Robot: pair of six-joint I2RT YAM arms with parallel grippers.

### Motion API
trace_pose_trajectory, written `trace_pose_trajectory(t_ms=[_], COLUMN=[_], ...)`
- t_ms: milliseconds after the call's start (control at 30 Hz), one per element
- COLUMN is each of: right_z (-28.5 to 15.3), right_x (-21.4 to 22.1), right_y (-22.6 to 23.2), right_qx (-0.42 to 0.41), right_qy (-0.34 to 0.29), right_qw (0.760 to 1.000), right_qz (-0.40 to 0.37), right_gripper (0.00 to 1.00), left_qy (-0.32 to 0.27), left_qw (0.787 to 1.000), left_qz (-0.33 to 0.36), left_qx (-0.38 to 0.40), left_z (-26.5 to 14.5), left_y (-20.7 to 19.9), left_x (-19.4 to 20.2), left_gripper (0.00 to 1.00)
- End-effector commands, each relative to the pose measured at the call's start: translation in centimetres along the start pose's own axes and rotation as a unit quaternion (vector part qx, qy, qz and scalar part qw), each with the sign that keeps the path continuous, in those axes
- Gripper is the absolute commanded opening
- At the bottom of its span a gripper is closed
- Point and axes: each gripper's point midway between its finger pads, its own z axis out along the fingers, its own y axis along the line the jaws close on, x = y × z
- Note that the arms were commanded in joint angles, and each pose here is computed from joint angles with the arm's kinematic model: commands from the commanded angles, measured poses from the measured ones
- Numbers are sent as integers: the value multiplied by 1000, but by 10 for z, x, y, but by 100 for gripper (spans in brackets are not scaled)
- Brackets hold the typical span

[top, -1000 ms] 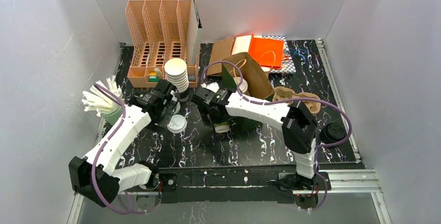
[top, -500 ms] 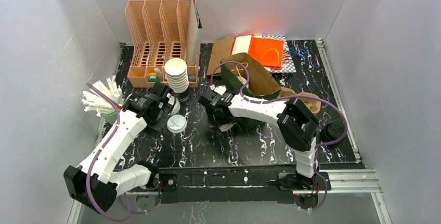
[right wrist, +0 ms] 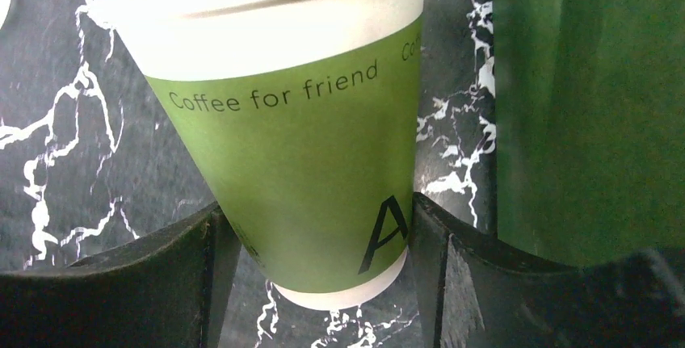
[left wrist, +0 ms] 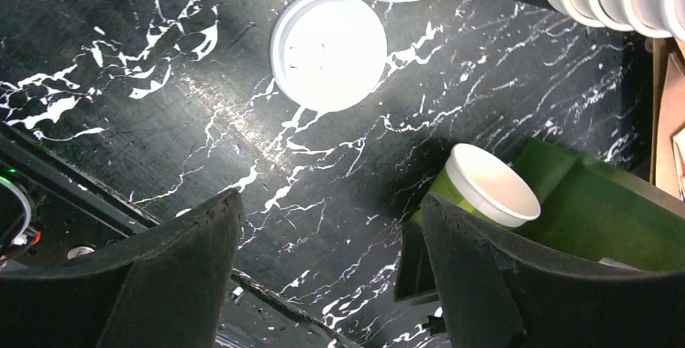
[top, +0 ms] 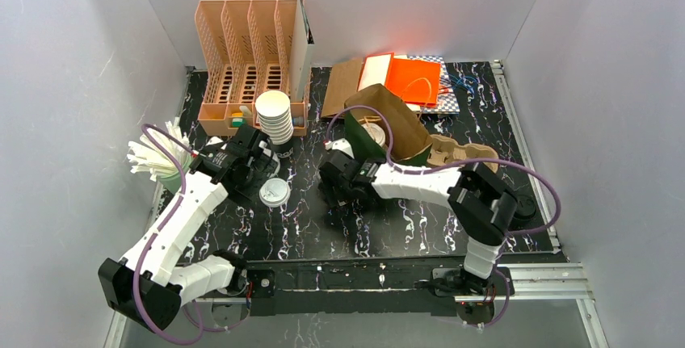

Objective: Pack the takeout coffee

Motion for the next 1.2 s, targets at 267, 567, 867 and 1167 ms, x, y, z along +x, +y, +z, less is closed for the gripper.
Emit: trace_pose_trajectory(t_ms=[267, 567, 867, 1167], right_z=[-94, -142, -150, -156], right_x=[-64, -75, -83, -89], right_y=[44, 45, 48, 46], right_qx=[-197, -237, -237, -229], right_qy=[-260, -381, -402, -400], right_qw=[945, 886, 874, 877], right_qz=[-34, -113, -139, -134], right_gripper=[63, 57, 58, 96], left_qy=[80, 156, 206, 180], left_qw=[982, 961, 942, 947], left_qz=[56, 66, 55, 89], left_qx=[160, 218, 261, 252], left_z=[-31, -64, -69, -59], left_y=[-52, -84, -98, -99], left_x=[23, 38, 56, 50], left_gripper=[71, 49, 34, 0])
